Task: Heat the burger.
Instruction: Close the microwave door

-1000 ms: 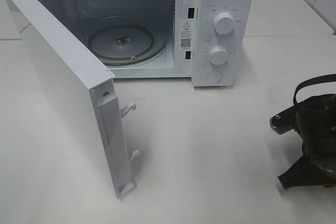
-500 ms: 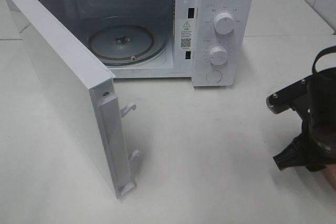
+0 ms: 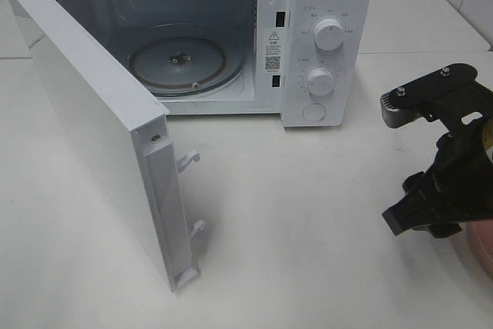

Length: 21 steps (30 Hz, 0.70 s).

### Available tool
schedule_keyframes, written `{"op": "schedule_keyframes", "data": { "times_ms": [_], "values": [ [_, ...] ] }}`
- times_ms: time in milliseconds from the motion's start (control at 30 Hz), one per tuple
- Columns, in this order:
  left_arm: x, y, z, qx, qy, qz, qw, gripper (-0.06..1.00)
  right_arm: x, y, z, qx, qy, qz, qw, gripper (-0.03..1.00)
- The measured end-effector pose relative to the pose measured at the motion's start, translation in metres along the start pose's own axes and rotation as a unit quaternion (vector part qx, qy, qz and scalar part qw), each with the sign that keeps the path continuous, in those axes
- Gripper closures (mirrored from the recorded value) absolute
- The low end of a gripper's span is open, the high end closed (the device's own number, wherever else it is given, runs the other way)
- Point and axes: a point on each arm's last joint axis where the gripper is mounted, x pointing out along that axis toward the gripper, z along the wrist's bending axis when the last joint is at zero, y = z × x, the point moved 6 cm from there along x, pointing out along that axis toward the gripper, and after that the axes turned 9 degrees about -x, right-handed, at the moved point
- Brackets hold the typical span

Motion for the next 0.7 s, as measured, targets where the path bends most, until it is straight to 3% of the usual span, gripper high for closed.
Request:
{"op": "schedule_keyframes", "data": {
  "times_ms": [267,467,700],
  "values": [
    [0.0,0.0,0.0,0.0,0.0,0.0,1.0,-0.04,-0.034,0.004,0.011,-0.036,-0.066,-0.05,0.996,0.22],
    [0.0,0.0,0.0,0.0,0.0,0.0,1.0,-0.04,-0.048,0.018,0.007,-0.048,-0.066,-0.041,0.996,0.19],
    [0.0,0.0,0.0,0.0,0.0,0.0,1.0,-0.04,-0.073,0.034,0.001,-0.036,-0.072,-0.066,0.995,0.2]
  ]
}}
